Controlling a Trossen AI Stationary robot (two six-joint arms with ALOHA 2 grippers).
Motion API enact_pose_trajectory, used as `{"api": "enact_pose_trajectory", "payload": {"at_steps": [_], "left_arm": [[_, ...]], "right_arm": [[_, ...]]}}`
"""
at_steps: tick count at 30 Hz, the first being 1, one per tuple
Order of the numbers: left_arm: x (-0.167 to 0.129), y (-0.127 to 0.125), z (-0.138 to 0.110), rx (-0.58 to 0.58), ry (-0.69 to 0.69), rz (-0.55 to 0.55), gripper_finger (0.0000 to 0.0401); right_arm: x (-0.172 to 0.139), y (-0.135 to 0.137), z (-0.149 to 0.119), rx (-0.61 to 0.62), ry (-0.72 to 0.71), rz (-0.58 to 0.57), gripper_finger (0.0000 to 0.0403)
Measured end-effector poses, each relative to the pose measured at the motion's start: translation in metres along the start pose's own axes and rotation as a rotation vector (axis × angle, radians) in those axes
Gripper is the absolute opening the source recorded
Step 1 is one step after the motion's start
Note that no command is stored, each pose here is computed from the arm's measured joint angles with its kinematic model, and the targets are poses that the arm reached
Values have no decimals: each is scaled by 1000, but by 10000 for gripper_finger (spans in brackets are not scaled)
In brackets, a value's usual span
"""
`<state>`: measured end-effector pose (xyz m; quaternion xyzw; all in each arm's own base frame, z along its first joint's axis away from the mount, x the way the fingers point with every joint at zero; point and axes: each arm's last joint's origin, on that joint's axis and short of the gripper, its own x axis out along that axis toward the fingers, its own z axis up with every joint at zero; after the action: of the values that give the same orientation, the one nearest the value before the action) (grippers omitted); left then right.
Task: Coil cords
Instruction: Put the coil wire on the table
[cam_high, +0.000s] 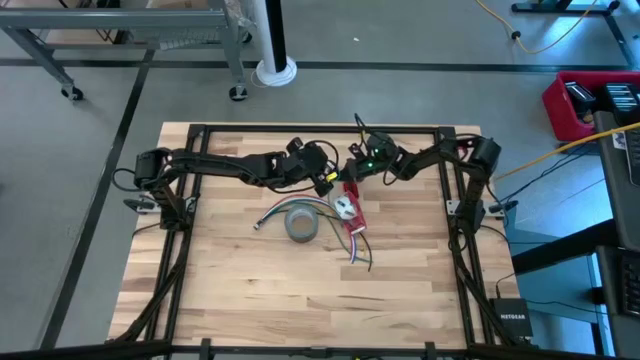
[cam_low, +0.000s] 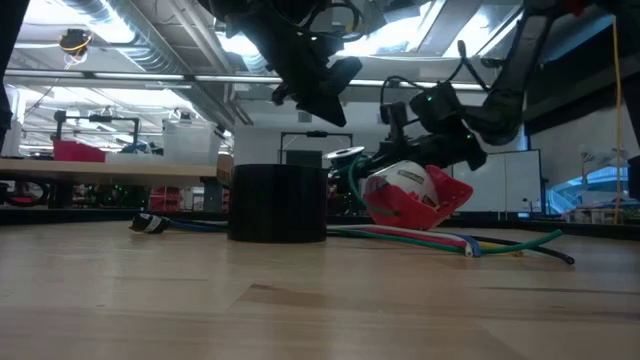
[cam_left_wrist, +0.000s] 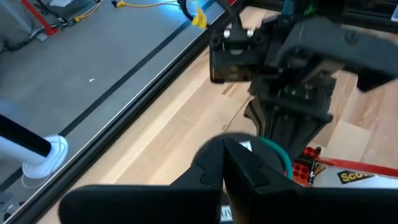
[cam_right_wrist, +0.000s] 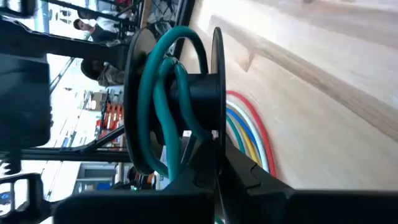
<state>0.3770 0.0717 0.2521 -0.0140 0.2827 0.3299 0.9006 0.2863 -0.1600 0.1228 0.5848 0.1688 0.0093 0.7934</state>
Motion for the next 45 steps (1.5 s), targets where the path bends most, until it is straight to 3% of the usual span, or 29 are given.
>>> {"api": "enact_pose_trajectory", "payload": {"at_steps": [8,20,24,29,35,41,45], "left_arm": [[-2,-5,-2,-18,6,-10,0],[-8,-14,-6,-58,30,-32,0],[-9,-17,-10,-11,79,-115,0],[-19,-4,-35,-17,144,-131,0],[-66,40,-71,-117,99,-113,0],[-109,74,-127,-210,-130,-231,0],[-125,86,-159,-303,-371,-342,0]], "right_arm": [[2,-12,8,44,23,2,3],[-35,-32,35,174,-17,2,3],[-37,-36,33,186,-3,-21,3],[-38,-38,28,188,28,-9,3],[-38,-38,27,184,32,-3,3],[-38,-38,28,180,27,-2,3],[-38,-38,28,181,27,-2,3]]}}
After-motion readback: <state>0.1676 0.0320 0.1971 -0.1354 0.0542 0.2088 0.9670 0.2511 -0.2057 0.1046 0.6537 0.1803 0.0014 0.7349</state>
